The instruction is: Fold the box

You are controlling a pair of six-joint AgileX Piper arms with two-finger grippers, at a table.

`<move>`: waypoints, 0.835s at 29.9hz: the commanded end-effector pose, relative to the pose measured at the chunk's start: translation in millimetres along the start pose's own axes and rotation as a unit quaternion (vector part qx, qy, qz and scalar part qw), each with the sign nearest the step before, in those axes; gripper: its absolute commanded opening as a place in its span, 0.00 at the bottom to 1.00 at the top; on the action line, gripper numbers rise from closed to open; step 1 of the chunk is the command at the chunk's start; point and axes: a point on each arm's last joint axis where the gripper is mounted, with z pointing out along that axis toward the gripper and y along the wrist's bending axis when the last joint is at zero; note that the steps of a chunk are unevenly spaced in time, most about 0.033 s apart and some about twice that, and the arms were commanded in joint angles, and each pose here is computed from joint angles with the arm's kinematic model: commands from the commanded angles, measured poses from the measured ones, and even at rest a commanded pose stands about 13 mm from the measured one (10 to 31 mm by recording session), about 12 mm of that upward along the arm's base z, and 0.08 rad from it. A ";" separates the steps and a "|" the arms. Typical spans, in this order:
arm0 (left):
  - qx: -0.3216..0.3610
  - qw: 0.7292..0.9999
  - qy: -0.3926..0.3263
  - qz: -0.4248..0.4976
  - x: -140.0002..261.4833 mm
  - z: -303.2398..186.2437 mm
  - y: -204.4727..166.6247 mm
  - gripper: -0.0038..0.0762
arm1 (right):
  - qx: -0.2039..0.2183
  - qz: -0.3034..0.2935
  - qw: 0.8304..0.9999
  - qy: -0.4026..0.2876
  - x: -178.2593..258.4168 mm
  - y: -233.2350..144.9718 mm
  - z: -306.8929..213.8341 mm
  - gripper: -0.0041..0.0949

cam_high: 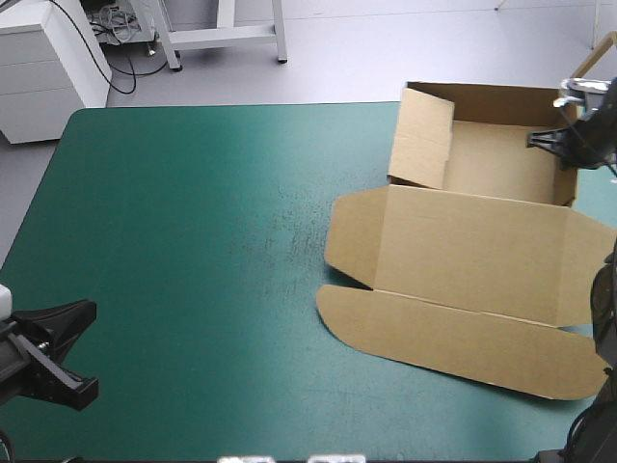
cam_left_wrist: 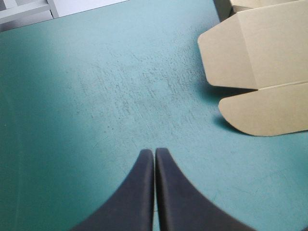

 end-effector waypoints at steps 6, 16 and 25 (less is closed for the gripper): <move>0.001 1.000 0.018 -0.004 0.1 -1.5 -0.3 0.04 | 0.053 0.074 0.995 -0.030 2.0 -92.7 -8.9 0.02; -0.010 1.000 0.018 -0.001 0.0 -1.5 1.7 0.04 | 0.056 0.089 0.994 0.011 10.9 -107.4 3.0 0.35; -0.009 1.000 0.017 -0.001 -0.2 -1.5 1.5 0.04 | 0.056 0.086 0.995 -0.005 11.3 -103.2 -21.6 0.98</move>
